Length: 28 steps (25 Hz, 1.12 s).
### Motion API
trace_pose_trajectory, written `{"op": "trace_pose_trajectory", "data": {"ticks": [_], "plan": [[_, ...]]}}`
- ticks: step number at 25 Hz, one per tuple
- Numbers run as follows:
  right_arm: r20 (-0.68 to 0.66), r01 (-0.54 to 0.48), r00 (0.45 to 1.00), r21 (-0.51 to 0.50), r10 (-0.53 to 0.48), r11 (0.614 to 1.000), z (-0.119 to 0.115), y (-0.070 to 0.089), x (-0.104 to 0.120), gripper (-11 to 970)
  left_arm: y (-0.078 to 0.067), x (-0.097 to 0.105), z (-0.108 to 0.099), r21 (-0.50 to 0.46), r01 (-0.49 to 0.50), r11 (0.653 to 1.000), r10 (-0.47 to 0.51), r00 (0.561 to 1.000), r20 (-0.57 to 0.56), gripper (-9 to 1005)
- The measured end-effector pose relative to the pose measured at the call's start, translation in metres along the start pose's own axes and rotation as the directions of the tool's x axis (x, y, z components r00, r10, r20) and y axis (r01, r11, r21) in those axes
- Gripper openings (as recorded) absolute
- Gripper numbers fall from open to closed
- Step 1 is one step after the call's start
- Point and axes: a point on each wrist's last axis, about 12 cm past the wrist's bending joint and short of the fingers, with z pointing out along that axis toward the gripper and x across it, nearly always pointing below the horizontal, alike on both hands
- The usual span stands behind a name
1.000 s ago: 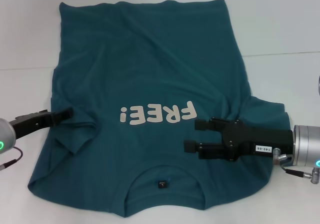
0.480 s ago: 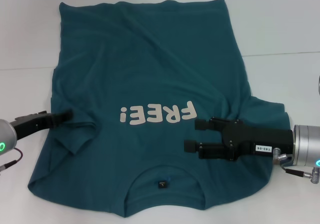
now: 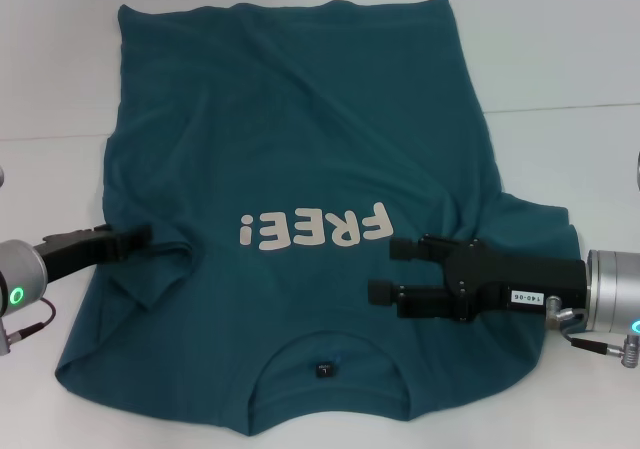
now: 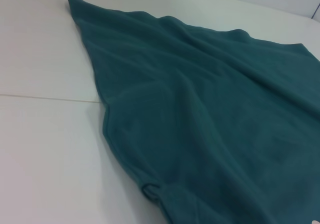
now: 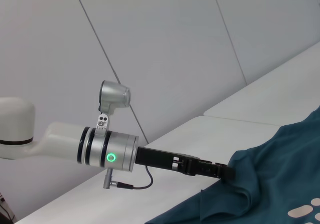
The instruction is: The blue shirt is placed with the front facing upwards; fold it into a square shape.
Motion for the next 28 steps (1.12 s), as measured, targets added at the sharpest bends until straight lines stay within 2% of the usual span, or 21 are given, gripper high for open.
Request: {"op": "trace_pose_trajectory", "data": {"ticks": [11,17,20,28], "plan": [[0.000,0.003,1.000,0.000,-0.003,1.000,0.000,0.000,0.000,940,0.003,-0.002,0.001,-0.033,-0.005,0.999,0.006,1.000,0.011,453],[0.001,0.003,1.000,0.001,-0.003,1.000,0.000,0.000,0.000,941,0.002,-0.003,0.002,-0.028,-0.006,1.000,0.006,1.000,0.012,217],[0.001,0.003,1.000,0.001,-0.003,1.000,0.000,0.000,0.000,941,0.000,-0.005,0.002,-0.015,-0.003,1.000,0.003,1.000,0.015,30],[-0.001,0.004,1.000,-0.001,-0.004,1.000,0.000,0.000,0.000,940,-0.012,-0.017,0.006,0.051,0.021,0.998,-0.023,0.999,0.040,20]]}}
